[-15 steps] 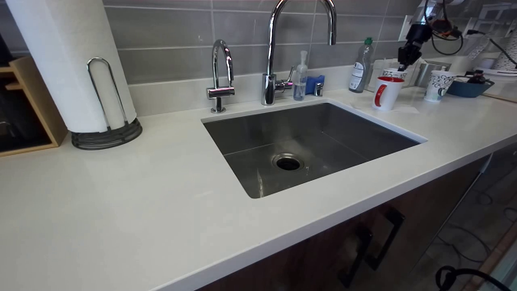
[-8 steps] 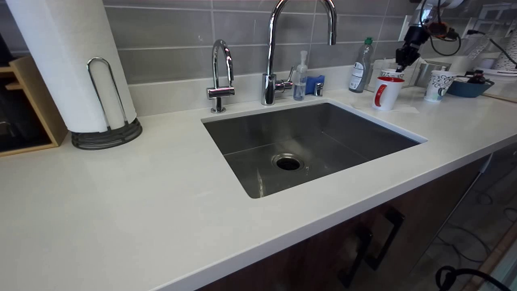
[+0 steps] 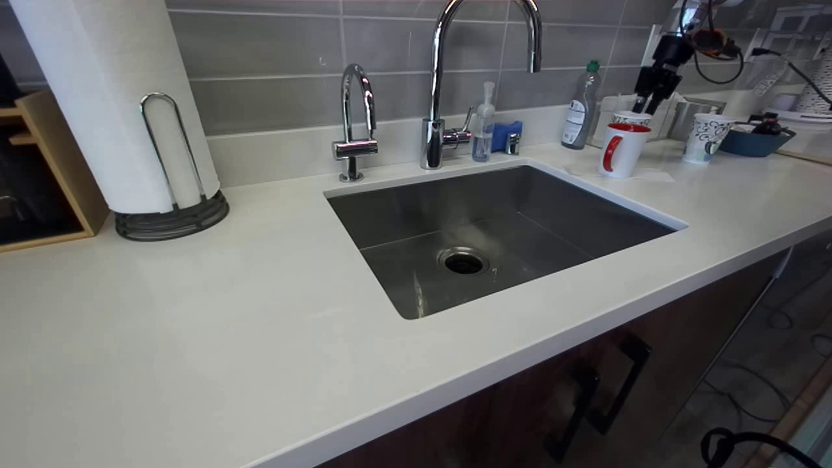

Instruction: Pick the white paper cup on the left and pour its contents into the white paper cup on the right

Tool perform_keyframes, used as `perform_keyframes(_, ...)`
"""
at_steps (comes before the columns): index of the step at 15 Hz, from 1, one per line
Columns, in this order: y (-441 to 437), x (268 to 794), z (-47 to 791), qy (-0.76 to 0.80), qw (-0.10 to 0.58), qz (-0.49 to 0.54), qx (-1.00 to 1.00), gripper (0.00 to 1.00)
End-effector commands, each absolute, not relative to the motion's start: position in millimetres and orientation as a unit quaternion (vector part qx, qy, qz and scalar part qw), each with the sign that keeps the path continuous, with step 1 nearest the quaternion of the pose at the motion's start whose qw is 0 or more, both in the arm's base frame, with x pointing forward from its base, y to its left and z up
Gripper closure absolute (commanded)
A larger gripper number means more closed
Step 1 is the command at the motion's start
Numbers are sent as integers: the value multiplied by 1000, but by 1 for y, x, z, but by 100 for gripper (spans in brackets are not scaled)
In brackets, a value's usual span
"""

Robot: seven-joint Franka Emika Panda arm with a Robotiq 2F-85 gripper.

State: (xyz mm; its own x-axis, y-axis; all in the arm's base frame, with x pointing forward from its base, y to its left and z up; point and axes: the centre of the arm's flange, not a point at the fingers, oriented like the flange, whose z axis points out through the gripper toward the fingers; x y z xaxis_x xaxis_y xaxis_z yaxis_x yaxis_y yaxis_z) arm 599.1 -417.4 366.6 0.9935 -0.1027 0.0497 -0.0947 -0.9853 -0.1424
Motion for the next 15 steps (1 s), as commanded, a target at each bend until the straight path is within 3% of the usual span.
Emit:
perform_keyframes(1,-412,575,392,25,84,-36,-996,9)
perform_keyframes(3,-408,562,404,15,77,-47,-996,0)
perform_keyframes(8,-376,534,421,21,59,-58,-996,0)
perform_keyframes(15,-321,487,432,77,-40,-70,-994,0)
